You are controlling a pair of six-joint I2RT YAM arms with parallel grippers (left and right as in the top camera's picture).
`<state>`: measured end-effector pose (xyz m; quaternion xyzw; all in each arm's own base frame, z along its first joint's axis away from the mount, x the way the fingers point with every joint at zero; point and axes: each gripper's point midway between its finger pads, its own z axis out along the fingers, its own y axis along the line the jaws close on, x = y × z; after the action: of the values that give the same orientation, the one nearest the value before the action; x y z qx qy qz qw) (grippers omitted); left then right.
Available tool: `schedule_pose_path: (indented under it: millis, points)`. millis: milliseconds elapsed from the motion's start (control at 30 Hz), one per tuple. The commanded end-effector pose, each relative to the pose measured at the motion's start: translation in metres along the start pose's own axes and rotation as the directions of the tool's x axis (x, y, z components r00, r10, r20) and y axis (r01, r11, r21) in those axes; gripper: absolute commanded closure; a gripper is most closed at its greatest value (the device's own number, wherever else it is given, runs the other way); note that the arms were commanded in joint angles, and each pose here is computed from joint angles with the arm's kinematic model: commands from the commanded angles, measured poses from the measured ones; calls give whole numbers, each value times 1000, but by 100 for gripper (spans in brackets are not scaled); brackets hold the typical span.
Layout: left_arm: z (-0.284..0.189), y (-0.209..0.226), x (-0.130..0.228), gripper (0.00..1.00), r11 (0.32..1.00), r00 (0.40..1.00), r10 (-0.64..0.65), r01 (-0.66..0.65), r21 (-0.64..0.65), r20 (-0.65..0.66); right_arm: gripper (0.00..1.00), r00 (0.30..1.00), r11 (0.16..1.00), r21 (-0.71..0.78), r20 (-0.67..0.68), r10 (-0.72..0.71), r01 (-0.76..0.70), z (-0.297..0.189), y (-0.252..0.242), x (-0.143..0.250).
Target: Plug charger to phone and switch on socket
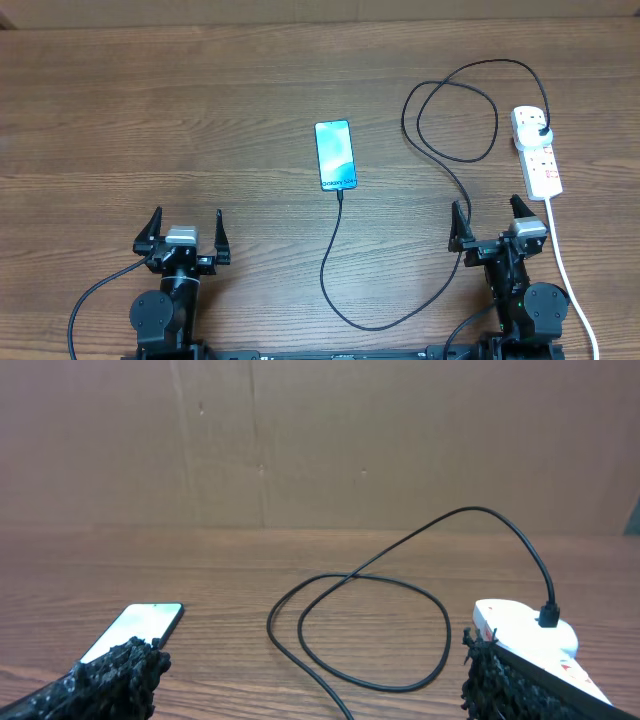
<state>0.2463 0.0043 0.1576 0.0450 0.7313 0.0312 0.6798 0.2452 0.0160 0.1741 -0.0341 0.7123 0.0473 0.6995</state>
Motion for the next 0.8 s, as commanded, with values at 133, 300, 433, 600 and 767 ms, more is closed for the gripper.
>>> schedule_pose_path:
  millis: [133, 300, 433, 600, 767]
  points:
    - [0, 2, 0, 0, 1000, 1000, 19, -19, -12, 2, 0, 999, 999, -18, 4, -36, 36, 0, 4, 2]
    - [0, 2, 0, 0, 1000, 1000, 20, -20, -12, 3, 0, 999, 999, -18, 4, -36, 36, 0, 4, 2]
    - [0, 2, 0, 0, 1000, 1000, 20, -20, -12, 3, 0, 999, 999, -19, 4, -35, 36, 0, 4, 2]
    - [0, 2, 0, 0, 1000, 1000, 20, -20, -12, 3, 0, 1000, 999, -26, 5, -29, 30, 0, 5, 2]
    - [0, 2, 0, 0, 1000, 1000, 20, -20, -12, 2, 0, 1000, 999, -26, 6, -24, 24, 0, 5, 2]
